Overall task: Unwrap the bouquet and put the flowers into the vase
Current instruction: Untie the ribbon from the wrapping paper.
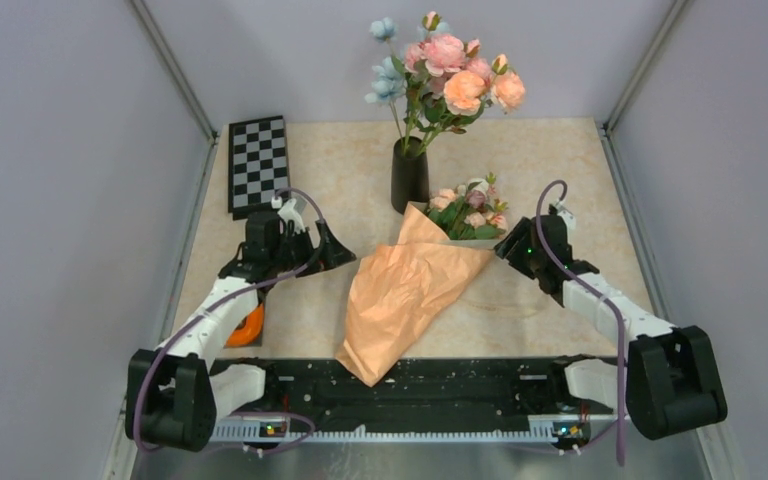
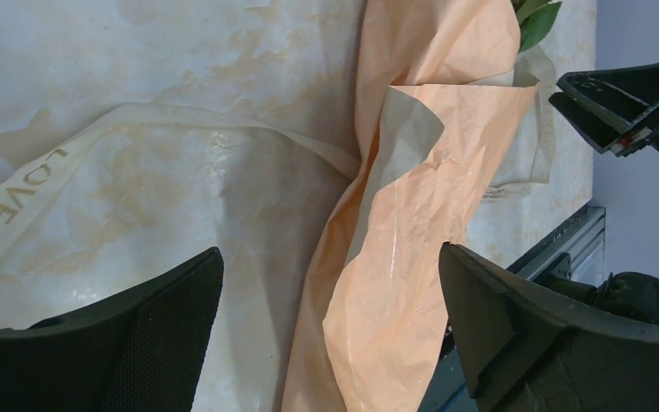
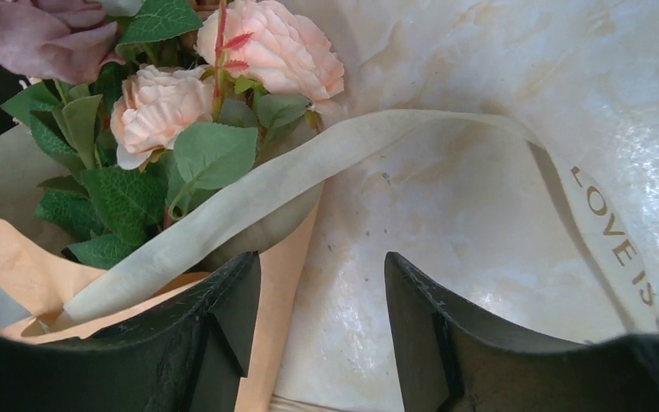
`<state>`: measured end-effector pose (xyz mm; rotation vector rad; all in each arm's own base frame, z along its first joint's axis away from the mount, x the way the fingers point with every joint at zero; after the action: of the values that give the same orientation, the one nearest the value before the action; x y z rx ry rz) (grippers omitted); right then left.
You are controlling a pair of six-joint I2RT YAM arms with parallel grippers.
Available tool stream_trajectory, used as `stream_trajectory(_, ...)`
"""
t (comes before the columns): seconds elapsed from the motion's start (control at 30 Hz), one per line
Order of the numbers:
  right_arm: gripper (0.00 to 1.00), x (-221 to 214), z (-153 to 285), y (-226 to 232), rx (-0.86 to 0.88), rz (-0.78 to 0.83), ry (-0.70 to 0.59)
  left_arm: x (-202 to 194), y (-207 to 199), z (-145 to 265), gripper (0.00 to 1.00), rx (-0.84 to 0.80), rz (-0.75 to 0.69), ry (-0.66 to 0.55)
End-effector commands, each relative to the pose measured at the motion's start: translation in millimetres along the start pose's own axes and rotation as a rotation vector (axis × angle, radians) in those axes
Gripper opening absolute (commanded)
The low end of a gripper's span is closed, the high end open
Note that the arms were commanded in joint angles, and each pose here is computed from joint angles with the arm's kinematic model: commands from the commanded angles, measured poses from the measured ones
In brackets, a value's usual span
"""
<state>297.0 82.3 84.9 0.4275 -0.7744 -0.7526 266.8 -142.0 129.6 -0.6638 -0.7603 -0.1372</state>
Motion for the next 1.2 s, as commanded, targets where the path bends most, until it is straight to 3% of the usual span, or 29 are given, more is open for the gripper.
stream_trajectory(0.0,0.56,15,-15,23,0.094,-0.119,-0.060,5,-15,-8,0.99,-0.087,-0.036,-0.027)
stream_trajectory(0.57,0.51,12,-46,15,0.047,-0.118,-0.067,-10,-29,-18,0.99,-0.161,-0.045,0.031)
stream_trajectory(0.93,0.36,21,-53,14,0.022,-0.094,-0.109,-32,-42,-40,0.98,-0.185,-0.044,0.083)
stream_trajectory(1.17,0.39,24,-53,22,0.049,-0.096,-0.109,-36,-47,-47,0.98,-0.181,-0.038,0.089)
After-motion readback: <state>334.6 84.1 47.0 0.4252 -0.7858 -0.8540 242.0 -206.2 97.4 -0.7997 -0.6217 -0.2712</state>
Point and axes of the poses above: each gripper's point midway between its finger pads, its own z axis back along the fingers, its own y axis along the line the jaws close on, x = y × z, the point moved 1 cm from there along z, back along the fingers, and after that the axes turned 14 degrees about -z, right-handed, at the moved point
